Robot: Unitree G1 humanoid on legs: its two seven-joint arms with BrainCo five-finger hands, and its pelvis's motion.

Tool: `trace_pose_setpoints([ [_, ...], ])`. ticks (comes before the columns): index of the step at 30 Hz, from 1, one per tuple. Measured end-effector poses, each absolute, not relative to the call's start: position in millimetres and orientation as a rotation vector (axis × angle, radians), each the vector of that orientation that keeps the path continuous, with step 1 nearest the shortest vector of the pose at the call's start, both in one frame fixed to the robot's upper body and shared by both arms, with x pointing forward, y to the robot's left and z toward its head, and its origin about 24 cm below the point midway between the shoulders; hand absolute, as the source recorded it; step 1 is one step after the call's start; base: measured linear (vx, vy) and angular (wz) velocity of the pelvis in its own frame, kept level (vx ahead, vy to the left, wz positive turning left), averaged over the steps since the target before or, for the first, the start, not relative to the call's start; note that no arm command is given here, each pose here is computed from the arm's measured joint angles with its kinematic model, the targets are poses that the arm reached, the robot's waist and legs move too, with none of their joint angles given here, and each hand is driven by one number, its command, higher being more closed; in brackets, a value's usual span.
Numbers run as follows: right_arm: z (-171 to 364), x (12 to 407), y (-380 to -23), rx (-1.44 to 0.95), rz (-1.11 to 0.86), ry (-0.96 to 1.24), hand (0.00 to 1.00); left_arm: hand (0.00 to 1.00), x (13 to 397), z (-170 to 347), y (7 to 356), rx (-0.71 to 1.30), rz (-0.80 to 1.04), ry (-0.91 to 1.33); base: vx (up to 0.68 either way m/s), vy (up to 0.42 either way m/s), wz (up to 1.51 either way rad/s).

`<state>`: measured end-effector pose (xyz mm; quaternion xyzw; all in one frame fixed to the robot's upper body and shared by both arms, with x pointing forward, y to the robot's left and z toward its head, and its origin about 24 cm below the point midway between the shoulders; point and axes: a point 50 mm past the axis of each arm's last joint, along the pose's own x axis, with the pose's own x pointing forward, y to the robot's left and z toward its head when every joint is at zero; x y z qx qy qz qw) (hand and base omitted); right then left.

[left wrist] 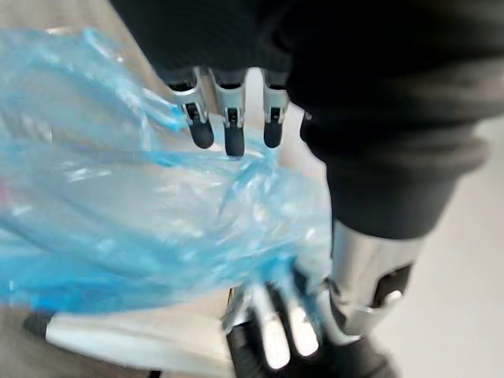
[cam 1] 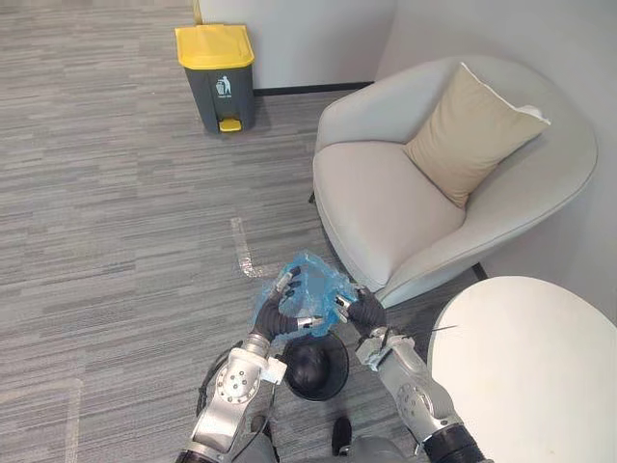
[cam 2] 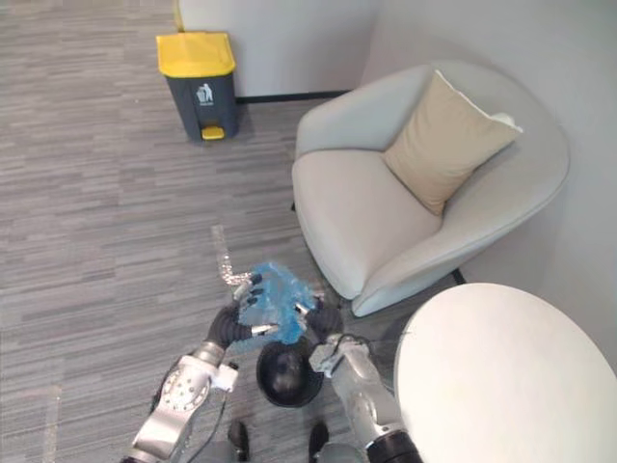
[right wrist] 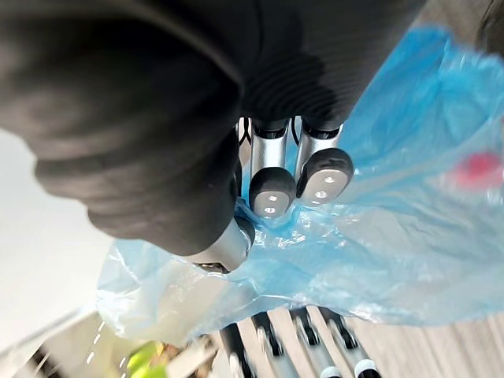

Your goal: Gather rubbish on tea table into small bin, then transfer packed bag to large trash can.

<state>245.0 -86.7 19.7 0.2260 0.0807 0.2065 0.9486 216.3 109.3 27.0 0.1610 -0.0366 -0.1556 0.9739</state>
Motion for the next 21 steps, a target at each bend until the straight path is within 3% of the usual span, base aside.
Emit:
trace_pose_setpoints([
  [21,27.6,234.7,-80.1,0.390,0.627,0.176,1.00,0.00,228.5,47.5,96.5,0.614,-0.391,-0.252,-0.10,-0.036,-0.06],
])
